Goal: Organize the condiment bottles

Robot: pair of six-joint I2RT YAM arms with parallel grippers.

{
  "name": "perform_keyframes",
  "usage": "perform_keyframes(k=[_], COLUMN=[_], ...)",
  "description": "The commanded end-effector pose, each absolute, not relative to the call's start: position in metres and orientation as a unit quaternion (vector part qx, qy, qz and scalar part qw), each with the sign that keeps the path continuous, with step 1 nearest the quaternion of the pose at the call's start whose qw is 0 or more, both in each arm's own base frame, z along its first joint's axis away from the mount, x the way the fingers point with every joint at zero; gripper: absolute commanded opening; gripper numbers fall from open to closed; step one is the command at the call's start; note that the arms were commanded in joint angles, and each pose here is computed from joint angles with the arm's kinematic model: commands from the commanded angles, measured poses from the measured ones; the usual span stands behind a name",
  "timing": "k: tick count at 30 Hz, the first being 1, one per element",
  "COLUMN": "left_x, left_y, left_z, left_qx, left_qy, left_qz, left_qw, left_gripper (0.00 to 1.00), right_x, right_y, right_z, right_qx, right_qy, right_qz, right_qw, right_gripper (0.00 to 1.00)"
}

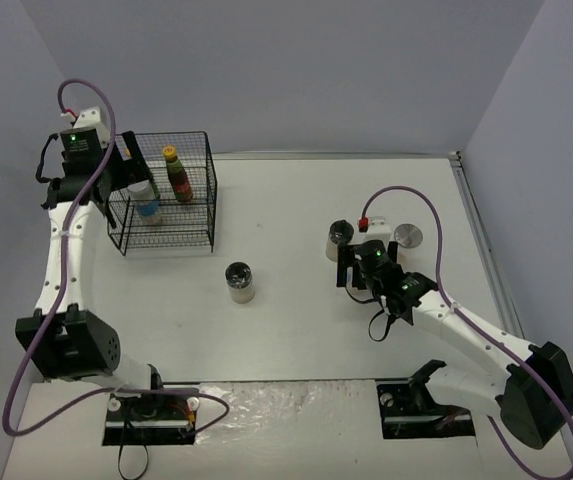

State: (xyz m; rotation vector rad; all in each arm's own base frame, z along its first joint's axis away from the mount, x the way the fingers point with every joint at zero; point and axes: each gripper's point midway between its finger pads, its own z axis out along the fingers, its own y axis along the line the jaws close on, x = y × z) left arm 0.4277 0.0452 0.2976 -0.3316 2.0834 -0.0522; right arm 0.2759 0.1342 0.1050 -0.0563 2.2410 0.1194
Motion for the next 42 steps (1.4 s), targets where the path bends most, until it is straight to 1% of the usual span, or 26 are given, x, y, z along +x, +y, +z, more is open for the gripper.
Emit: perform_keyframes(k=[1, 4, 7, 10, 11, 13, 14, 16, 20, 22, 29, 34, 35, 38, 40, 42], left_x=[0.383, 0.358, 0.332, 0.31, 0.303, 0.292, 0.288, 0.282, 0.276, 0.275, 0.273, 0.274, 0.274, 0.279, 0.283, 0.288], left_y=[0.008, -0.011, -0.034, -0.047, -0.05, -0.055, -0.057, -0.059, -0.067, -0.07, -0.081, -0.088, -0.089, -0.095, -0.104, -0.111], left_z=[0.321, 0.309, 0.296, 0.29, 0.289, 0.289, 0.29, 0.288, 0.286, 0.286, 0.289, 0.294, 0.294, 0.291, 0.292, 0.296], left_qx=[-0.099, -0.07, -0.034, -0.014, -0.008, 0.001, 0.006, 0.011, 0.017, 0.018, 0.025, 0.03, 0.03, 0.031, 0.038, 0.046], left_qy=[0.842, 0.845, 0.844, 0.839, 0.837, 0.834, 0.832, 0.837, 0.84, 0.84, 0.843, 0.842, 0.842, 0.845, 0.846, 0.844], left_qz=[-0.053, -0.065, -0.085, -0.105, -0.111, -0.119, -0.121, -0.124, -0.138, -0.145, -0.16, -0.166, -0.167, -0.17, -0.178, -0.178], left_qw=[0.527, 0.527, 0.528, 0.534, 0.536, 0.538, 0.541, 0.533, 0.524, 0.522, 0.513, 0.513, 0.513, 0.505, 0.501, 0.504], left_gripper=[0.97, 0.97, 0.97, 0.97, 0.97, 0.97, 0.97, 0.97, 0.97, 0.97, 0.97, 0.97, 0.97, 0.97, 0.97, 0.97], right_x=[0.295, 0.3, 0.305, 0.309, 0.31, 0.313, 0.315, 0.319, 0.332, 0.34, 0.37, 0.384, 0.385, 0.379, 0.374, 0.369], right_y=[0.129, 0.125, 0.123, 0.133, 0.138, 0.154, 0.164, 0.184, 0.225, 0.244, 0.308, 0.331, 0.332, 0.336, 0.335, 0.331], right_z=[0.114, 0.115, 0.118, 0.116, 0.116, 0.119, 0.123, 0.131, 0.149, 0.16, 0.16, 0.149, 0.147, 0.139, 0.137, 0.153], right_qx=[0.01, 0.013, 0.01, -0.015, -0.025, -0.047, -0.057, -0.078, -0.127, -0.149, -0.236, -0.256, -0.256, -0.265, -0.269, -0.269], right_qy=[0.884, 0.883, 0.88, 0.881, 0.88, 0.876, 0.871, 0.864, 0.845, 0.832, 0.806, 0.804, 0.805, 0.81, 0.812, 0.804], right_qz=[0.04, 0.037, 0.037, 0.049, 0.058, 0.083, 0.095, 0.12, 0.154, 0.164, 0.172, 0.171, 0.171, 0.183, 0.185, 0.189], right_qw=[0.466, 0.467, 0.474, 0.471, 0.47, 0.473, 0.479, 0.483, 0.496, 0.508, 0.514, 0.509, 0.507, 0.491, 0.484, 0.495], right_gripper=[0.83, 0.84, 0.81, 0.69, 0.62, 0.53, 0.44, 0.34, 0.3, 0.3, 0.32, 0.36, 0.38, 0.54, 0.67, 0.8])
